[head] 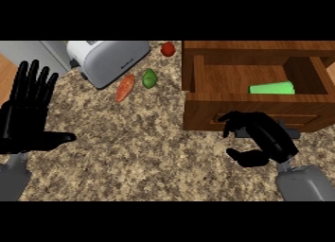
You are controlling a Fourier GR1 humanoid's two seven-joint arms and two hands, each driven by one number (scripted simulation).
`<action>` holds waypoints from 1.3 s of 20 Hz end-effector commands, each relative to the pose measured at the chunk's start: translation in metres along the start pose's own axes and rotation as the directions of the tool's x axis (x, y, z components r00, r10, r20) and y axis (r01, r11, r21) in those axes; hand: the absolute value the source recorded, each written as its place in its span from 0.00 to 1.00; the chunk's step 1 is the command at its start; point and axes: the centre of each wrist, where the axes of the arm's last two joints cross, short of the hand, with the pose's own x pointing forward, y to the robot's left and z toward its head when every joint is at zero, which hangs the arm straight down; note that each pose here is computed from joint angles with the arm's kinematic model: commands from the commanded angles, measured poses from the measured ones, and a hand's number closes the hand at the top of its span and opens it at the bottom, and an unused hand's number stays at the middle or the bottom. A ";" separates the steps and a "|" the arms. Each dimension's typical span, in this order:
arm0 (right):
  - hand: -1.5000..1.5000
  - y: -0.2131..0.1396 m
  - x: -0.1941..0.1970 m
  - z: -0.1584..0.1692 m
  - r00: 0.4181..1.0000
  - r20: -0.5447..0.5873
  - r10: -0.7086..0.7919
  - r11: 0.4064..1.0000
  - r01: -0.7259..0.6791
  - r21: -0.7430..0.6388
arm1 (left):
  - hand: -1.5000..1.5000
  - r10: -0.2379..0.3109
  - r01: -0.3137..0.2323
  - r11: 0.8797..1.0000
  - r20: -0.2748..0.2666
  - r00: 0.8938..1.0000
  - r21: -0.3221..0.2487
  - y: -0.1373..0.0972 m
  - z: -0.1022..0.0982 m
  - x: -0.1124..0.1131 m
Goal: Pick up the cup, place it into the drawer and close the drawer
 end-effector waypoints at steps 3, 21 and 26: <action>0.00 0.010 -0.032 -0.027 0.995 -0.055 0.087 0.993 -0.082 0.082 | 0.00 0.000 0.000 1.000 0.008 1.000 -0.005 0.013 0.021 0.002; 0.00 -0.017 -0.092 -0.095 0.995 -0.100 -0.019 0.996 0.028 0.087 | 0.00 0.055 -0.055 0.998 0.004 0.998 -0.036 0.047 0.022 0.006; 0.00 -0.038 -0.096 -0.100 0.992 -0.127 -0.015 0.996 0.026 0.084 | 0.00 0.041 -0.041 0.998 0.007 0.999 -0.050 0.029 0.020 0.003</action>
